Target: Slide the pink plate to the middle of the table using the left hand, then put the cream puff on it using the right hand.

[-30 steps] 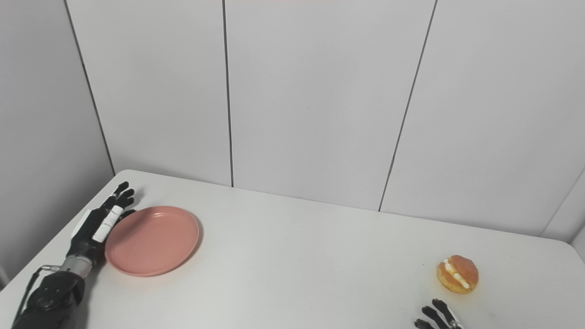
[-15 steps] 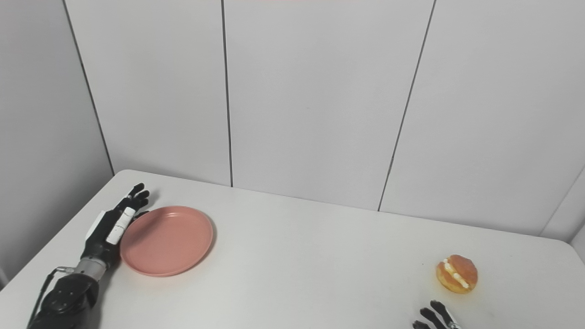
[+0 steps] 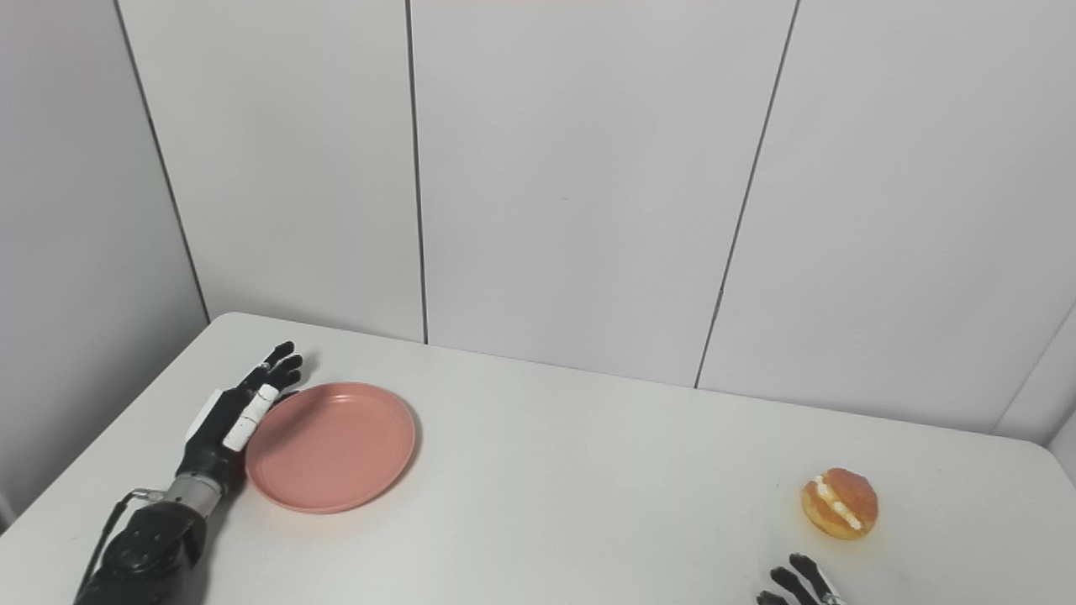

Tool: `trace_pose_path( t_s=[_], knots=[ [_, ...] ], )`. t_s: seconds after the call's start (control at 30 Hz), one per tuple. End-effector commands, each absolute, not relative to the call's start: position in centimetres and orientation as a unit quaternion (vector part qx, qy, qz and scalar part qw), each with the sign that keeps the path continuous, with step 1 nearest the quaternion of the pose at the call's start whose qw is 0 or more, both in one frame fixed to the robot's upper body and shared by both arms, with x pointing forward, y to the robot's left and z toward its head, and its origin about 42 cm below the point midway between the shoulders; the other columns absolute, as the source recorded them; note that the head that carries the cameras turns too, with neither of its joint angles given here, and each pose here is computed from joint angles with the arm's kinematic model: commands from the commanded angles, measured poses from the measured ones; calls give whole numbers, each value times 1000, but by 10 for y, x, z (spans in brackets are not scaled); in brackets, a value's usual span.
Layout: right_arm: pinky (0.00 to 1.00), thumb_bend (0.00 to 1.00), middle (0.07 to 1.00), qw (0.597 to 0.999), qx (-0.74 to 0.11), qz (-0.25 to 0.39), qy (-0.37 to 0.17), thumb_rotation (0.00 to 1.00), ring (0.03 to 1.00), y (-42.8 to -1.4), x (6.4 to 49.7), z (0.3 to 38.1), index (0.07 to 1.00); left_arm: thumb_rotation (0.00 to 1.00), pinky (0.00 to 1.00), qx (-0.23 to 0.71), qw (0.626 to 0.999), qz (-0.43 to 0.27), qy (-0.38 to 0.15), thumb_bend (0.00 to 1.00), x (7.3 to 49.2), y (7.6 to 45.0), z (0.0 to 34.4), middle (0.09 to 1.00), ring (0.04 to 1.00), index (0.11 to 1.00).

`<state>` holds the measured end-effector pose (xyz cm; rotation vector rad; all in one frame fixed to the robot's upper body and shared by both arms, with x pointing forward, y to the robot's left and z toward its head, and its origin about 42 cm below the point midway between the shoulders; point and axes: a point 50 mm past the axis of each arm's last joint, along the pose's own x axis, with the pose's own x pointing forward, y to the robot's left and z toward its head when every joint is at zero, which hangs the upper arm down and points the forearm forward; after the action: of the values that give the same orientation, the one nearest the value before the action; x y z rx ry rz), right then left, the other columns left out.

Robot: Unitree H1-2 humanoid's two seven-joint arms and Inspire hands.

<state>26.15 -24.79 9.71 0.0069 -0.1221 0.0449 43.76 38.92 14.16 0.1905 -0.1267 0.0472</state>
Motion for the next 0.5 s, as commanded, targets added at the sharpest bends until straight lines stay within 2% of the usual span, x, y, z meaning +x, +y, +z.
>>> trace_pose_path(
  t_s=[0.0,0.33,0.47],
  knots=[
    [721,778,836,1000,21,15,4,1000,772,-241,238,67,873,804,856,82,996,2,-38,950,434,364,116,923,932,900],
    [725,777,838,1000,22,17,3,1000,770,-240,237,69,877,800,855,77,996,-14,-33,920,438,347,109,916,929,896],
    [731,777,840,1000,22,18,2,1000,772,-239,236,69,880,808,860,84,996,-22,-34,941,439,340,108,924,930,908]
  ],
)
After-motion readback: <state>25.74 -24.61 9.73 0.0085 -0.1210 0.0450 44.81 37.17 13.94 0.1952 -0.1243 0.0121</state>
